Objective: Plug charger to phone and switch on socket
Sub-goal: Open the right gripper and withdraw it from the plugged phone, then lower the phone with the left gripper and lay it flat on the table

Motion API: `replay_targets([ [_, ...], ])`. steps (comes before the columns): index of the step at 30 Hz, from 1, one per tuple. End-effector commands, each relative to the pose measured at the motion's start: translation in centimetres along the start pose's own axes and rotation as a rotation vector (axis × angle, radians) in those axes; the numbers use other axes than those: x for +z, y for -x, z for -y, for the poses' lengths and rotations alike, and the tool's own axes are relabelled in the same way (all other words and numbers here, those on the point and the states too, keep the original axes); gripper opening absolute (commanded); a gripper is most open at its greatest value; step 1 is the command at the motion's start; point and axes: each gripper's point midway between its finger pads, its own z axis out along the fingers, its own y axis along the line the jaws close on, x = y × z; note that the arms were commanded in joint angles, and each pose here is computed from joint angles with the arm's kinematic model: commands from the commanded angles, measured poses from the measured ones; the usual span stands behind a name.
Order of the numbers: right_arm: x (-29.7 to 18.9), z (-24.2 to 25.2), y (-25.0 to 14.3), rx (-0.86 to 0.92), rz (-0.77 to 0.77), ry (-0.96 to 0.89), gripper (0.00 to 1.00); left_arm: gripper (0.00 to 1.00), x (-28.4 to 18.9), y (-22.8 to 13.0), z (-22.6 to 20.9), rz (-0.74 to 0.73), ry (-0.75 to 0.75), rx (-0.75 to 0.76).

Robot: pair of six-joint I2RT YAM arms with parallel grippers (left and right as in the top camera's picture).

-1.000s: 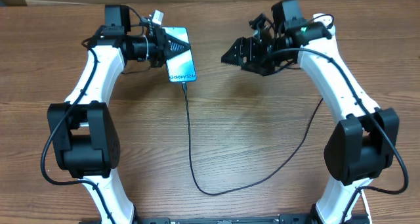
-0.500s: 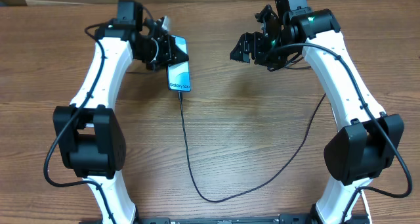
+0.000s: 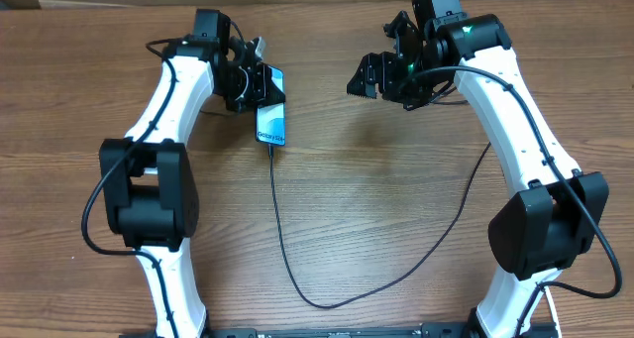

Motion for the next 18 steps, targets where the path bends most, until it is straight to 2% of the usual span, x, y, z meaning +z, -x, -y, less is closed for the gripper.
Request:
replay_targets([
  [1,-0.2,-0.7,0.2,-0.030,0.012,-0.007,0.85,0.04,-0.2,1.2,0.6,0.037,0.003,-0.015],
  [18,0.4,-0.6,-0.2,-0.042,0.005,-0.043,0.90,0.04,1.1,1.3,-1.3,0.044,0.086,-0.056],
])
